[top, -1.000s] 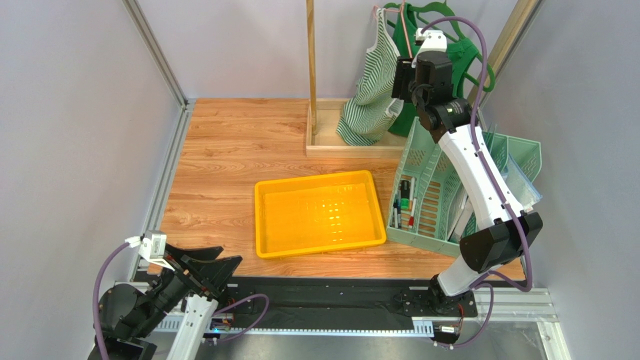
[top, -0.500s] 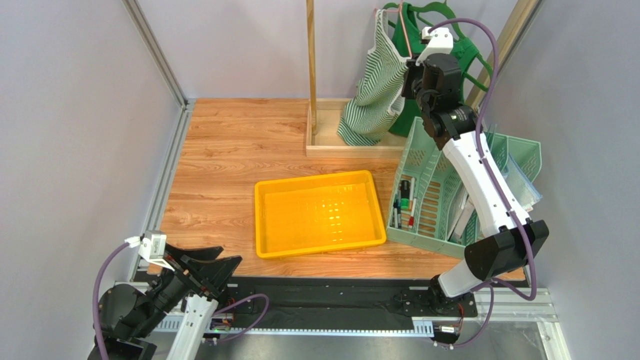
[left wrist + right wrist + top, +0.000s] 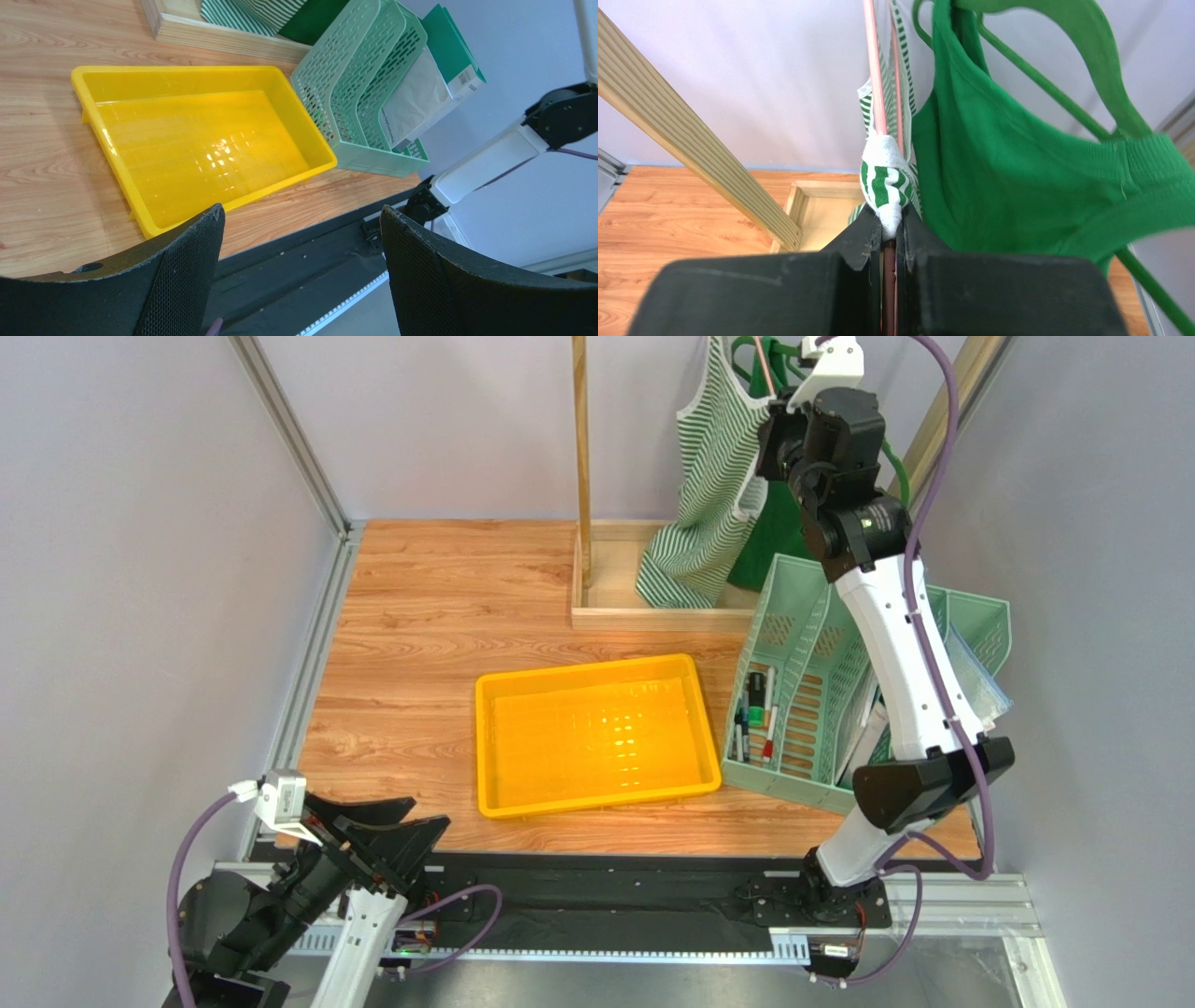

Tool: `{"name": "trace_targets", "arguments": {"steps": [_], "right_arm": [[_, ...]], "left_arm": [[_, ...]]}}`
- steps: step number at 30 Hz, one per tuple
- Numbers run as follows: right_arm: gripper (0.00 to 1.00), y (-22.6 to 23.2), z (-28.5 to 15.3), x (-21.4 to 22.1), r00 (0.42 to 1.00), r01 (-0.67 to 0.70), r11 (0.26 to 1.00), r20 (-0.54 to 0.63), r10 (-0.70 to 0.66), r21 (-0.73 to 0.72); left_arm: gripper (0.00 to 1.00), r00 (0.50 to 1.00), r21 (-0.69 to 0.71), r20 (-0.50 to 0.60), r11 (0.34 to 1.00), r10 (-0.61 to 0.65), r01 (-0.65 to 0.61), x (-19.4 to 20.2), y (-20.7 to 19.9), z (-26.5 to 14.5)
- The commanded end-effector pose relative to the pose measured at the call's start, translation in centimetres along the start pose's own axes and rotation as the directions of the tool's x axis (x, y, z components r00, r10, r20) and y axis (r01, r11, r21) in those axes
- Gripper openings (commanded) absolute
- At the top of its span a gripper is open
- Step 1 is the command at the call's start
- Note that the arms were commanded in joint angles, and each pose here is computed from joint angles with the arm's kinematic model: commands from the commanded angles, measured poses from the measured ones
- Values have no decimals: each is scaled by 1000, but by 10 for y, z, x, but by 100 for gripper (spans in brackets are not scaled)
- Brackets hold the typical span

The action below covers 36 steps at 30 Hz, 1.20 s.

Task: Remove the tank top from the hanger

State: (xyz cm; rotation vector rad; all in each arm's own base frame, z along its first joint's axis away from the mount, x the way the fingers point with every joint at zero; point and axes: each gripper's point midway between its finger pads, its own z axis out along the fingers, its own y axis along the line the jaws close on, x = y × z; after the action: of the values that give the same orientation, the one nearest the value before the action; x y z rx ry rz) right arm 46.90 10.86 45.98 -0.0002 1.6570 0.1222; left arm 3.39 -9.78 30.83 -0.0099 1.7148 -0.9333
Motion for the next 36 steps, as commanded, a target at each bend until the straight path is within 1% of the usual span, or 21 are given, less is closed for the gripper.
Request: {"name": "trace_targets", "arguments": {"steps": [1,2,3,8,12,13,15,16,17,21,23,25,31,36], "right_arm": [[0,17,5,-53,993,-46,996,107,54,-72],[0,21,18,-41,996,-50,996,68,56,-79],[0,24,12,-48,996,-58,994,60,64,-93],[0,42,13,-28,990,-141,977,-36,137,-162],[0,46,1,-23,980,-194,964,-87,180,-181],[0,52,-9,-29,978,-205,954,-90,189,-218],[0,54,-15,-25,973,-223,948,-104,204,-228],[0,51,-24,-32,974,-226,946,-88,211,-232],[0,51,-25,-27,972,-229,946,-100,211,-230],[0,51,-32,-32,967,-254,930,-104,235,-265],[0,51,-25,-29,954,-296,907,-140,265,-301],[0,53,-27,-36,942,-333,877,-161,294,-347],[0,68,-16,-35,907,-419,793,-246,342,-443],[0,75,-7,-31,845,-532,708,-333,417,-464]], "left_arm": [[86,999,52,44,999,11,-14,-8,-15,-11],[86,999,52,44,999,11,-14,-8,-15,-11],[85,999,56,46,998,11,-14,-9,-16,-12],[85,999,49,35,999,0,-2,-6,-15,-13],[85,999,53,34,999,-5,3,-6,-17,-14],[85,999,55,33,998,-7,5,-6,-17,-14],[85,999,52,31,999,-12,11,-6,-16,-12],[85,1000,56,28,998,-14,12,-5,-16,-12],[84,1000,54,23,998,-17,16,-4,-15,-10],[84,999,58,11,998,-32,32,-2,-14,-7],[84,999,59,7,998,-37,37,0,-14,-6],[84,999,63,7,997,-39,39,0,-14,-6],[84,999,65,2,997,-36,36,1,-14,-6],[84,999,64,3,997,-39,38,1,-15,-7]]}}
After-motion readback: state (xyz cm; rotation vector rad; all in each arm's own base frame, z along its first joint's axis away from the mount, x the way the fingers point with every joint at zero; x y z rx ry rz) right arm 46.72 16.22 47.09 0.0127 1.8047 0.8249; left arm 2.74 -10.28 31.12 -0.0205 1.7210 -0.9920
